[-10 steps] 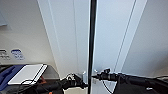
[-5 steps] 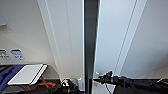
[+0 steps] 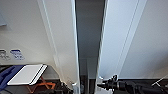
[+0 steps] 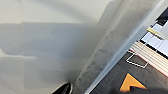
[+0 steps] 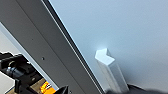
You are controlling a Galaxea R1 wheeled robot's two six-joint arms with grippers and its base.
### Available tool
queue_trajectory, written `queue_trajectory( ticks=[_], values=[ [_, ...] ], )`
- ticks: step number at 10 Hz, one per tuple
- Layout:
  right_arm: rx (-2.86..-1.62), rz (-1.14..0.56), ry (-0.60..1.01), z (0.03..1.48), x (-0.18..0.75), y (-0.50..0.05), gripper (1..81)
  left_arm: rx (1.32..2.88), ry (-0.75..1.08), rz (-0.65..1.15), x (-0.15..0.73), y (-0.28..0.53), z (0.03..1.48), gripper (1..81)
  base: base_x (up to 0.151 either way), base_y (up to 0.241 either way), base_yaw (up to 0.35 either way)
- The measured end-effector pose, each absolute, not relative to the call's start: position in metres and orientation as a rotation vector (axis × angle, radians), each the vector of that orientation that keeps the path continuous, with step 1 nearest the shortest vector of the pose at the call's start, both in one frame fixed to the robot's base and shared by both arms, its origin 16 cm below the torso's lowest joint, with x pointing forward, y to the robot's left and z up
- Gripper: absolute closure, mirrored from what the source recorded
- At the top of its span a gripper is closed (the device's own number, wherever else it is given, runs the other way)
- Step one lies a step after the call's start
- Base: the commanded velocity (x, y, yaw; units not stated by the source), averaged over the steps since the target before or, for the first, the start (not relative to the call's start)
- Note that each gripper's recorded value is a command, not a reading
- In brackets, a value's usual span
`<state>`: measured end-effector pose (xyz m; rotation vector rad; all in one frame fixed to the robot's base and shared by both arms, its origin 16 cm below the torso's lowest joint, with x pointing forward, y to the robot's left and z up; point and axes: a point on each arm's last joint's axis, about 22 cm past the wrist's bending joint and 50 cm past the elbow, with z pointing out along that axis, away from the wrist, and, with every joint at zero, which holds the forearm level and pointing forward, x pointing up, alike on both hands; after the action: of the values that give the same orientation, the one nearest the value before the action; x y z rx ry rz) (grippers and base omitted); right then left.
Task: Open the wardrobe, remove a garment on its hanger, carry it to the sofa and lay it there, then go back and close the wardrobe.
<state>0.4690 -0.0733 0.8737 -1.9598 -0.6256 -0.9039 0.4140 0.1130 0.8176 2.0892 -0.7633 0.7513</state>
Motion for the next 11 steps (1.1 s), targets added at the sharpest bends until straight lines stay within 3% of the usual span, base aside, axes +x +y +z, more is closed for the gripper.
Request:
queue_trajectory(
  ticks=[3,10,11],
  values=[
    [-1.959,-0.902,-0.603,0.873,0.443,-0.098,1.0,2.079,-0.746,0.792,0.392,0.138,0.821,1.0,0.0,0.0,0.0],
    [-2.039,-0.9,-0.461,0.863,0.385,-0.188,1.0,2.103,-0.489,0.956,0.335,0.235,0.82,1.0,0.0,0.0,0.0],
    [-2.086,-0.885,-0.43,0.853,0.374,-0.21,1.0,2.145,-0.447,0.78,0.276,0.234,0.806,1.0,0.0,0.0,0.0]
  ],
)
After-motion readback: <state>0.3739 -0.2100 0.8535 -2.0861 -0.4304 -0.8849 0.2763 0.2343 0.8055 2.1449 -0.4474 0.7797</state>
